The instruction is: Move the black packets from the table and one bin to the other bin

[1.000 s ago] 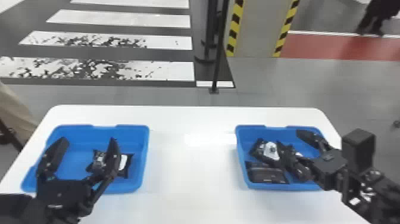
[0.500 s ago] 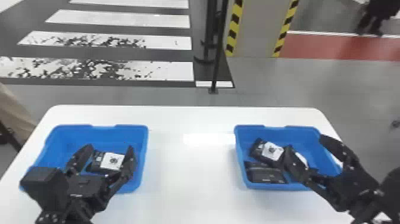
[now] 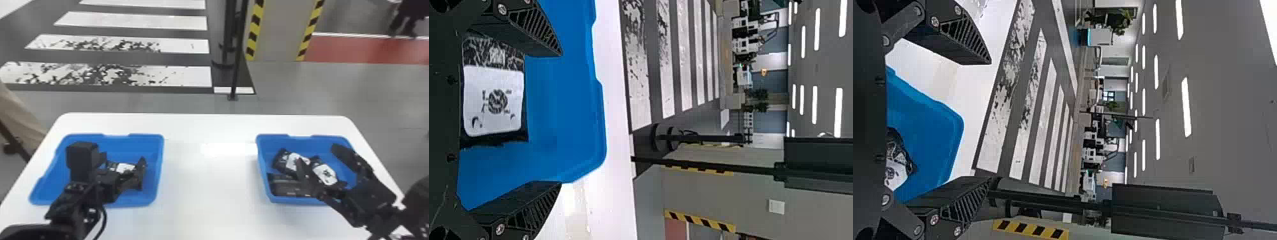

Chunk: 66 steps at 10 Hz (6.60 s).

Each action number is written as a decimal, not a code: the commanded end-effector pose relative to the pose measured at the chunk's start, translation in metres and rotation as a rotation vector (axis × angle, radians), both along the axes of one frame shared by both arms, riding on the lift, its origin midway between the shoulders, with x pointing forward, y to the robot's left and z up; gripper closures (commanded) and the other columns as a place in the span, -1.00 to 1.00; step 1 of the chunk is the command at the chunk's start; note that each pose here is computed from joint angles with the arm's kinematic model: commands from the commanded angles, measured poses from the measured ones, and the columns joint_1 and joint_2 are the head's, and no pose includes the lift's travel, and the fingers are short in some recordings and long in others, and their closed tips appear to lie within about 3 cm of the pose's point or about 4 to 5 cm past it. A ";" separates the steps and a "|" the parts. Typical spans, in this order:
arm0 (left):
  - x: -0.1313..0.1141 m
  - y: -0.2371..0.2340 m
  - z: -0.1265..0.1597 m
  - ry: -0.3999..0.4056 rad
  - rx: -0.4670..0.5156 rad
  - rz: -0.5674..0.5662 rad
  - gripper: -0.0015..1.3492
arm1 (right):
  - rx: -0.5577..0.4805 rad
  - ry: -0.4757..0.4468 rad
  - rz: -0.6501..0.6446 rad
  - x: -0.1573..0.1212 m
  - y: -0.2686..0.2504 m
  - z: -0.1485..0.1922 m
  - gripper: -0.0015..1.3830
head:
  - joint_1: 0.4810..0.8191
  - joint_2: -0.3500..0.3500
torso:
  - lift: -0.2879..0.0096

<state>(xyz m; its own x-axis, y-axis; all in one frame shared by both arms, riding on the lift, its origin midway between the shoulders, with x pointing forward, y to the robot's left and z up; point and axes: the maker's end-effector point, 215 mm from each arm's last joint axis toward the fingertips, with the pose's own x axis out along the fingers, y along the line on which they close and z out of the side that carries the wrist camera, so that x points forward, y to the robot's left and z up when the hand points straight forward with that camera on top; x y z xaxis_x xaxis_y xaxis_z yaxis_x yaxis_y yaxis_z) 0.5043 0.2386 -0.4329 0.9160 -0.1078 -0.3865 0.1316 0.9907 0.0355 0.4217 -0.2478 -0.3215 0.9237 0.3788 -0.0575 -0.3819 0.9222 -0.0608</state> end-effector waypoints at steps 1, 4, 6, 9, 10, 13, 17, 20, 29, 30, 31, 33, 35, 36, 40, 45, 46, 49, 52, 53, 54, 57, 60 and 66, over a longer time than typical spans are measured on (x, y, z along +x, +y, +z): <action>0.013 0.035 -0.011 0.040 0.032 0.054 -0.83 | 0.017 -0.001 0.020 0.000 0.009 0.001 -0.70 | 0.27 -0.07 | 0.20; 0.012 0.087 -0.040 0.161 0.047 0.139 -0.83 | 0.043 -0.002 0.056 0.000 0.026 0.004 -0.70 | 0.27 0.21 | 0.20; 0.014 0.083 -0.066 0.266 -0.019 0.115 -0.83 | 0.050 -0.002 0.073 0.002 0.034 0.003 -0.70 | 0.27 0.34 | 0.20; 0.021 0.075 -0.076 0.318 -0.062 0.103 -0.33 | 0.061 0.002 0.091 0.003 0.042 0.001 -0.70 | 0.27 0.35 | 0.20; 0.018 0.077 -0.080 0.339 -0.047 0.105 0.51 | 0.067 0.004 0.094 0.003 0.042 0.001 -0.70 | 0.27 0.35 | 0.20; 0.011 0.073 -0.087 0.363 -0.059 0.094 0.79 | 0.075 0.008 0.094 0.002 0.041 0.000 -0.70 | 0.27 0.37 | 0.20; 0.016 0.067 -0.036 0.184 -0.108 0.093 0.79 | 0.087 0.014 0.091 -0.001 0.040 -0.001 -0.70 | 0.27 0.33 | 0.20; -0.007 0.043 0.051 -0.006 -0.212 0.071 0.79 | 0.095 0.005 0.091 -0.001 0.039 0.004 -0.70 | 0.27 0.31 | 0.20; -0.069 -0.179 0.161 -0.093 -1.009 -0.285 0.79 | 0.375 -0.071 0.407 0.001 0.159 0.106 -0.70 | 0.27 -0.10 | 0.20; -0.073 -0.190 0.164 -0.081 -1.035 -0.309 0.79 | 0.397 -0.071 0.443 0.001 0.175 0.111 -0.70 | 0.27 -0.11 | 0.20; -0.079 -0.204 0.172 -0.071 -1.082 -0.338 0.79 | 0.400 -0.067 0.466 0.004 0.186 0.110 -0.70 | 0.27 -0.11 | 0.20; -0.084 -0.219 0.182 -0.065 -1.119 -0.372 0.79 | 0.386 -0.065 0.486 0.007 0.196 0.108 -0.41 | 0.27 -0.11 | 0.20; -0.076 -0.202 0.176 -0.084 -1.086 -0.332 0.79 | 0.377 -0.053 0.484 0.000 0.202 0.115 0.56 | 0.27 -0.11 | 0.20; -0.072 -0.191 0.172 -0.094 -1.062 -0.305 0.79 | 0.371 -0.045 0.493 -0.006 0.209 0.122 0.57 | 0.27 -0.07 | 0.20; -0.069 -0.184 0.173 -0.109 -1.056 -0.290 0.79 | 0.326 -0.010 0.478 -0.014 0.217 0.119 0.69 | 0.27 0.09 | 0.20; -0.069 -0.179 0.170 -0.114 -1.058 -0.272 0.79 | 0.330 -0.060 0.419 -0.015 0.202 0.136 0.70 | 0.27 0.07 | 0.20; -0.068 -0.179 0.169 -0.116 -1.041 -0.274 0.79 | 0.336 -0.062 0.410 -0.012 0.198 0.135 0.70 | 0.27 0.06 | 0.20; -0.066 -0.176 0.170 -0.124 -1.041 -0.263 0.79 | 0.328 -0.104 0.413 -0.004 0.187 0.132 -0.62 | 0.27 0.03 | 0.20; -0.065 -0.178 0.176 -0.133 -1.051 -0.265 0.79 | 0.318 -0.104 0.416 -0.006 0.187 0.128 -0.79 | 0.27 0.01 | 0.20; -0.064 -0.181 0.182 -0.143 -1.063 -0.273 0.79 | 0.317 -0.091 0.416 -0.006 0.188 0.121 -0.79 | 0.27 0.01 | 0.20; -0.065 -0.186 0.185 -0.142 -1.077 -0.285 0.79 | 0.314 -0.086 0.417 -0.003 0.189 0.118 -0.79 | 0.27 0.00 | 0.20; -0.067 -0.192 0.188 -0.137 -1.093 -0.297 0.79 | 0.305 -0.082 0.418 -0.002 0.190 0.116 -0.69 | 0.27 -0.04 | 0.20; -0.069 -0.196 0.188 -0.130 -1.103 -0.306 0.79 | 0.294 -0.024 0.424 -0.003 0.196 0.108 0.73 | 0.27 -0.04 | 0.20; -0.066 -0.189 0.196 -0.158 -1.121 -0.293 0.79 | 0.298 0.002 0.422 -0.006 0.199 0.107 0.85 | 0.27 -0.01 | 0.20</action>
<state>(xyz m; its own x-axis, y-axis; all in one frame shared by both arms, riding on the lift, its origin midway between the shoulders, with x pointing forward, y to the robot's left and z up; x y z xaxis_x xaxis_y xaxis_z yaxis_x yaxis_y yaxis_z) 0.4380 0.0482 -0.2395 0.8279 -0.5350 0.1683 0.4314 0.4158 -0.8006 0.4156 -0.0490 -0.2151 0.6866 0.7193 0.1058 -0.7244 0.6645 0.1834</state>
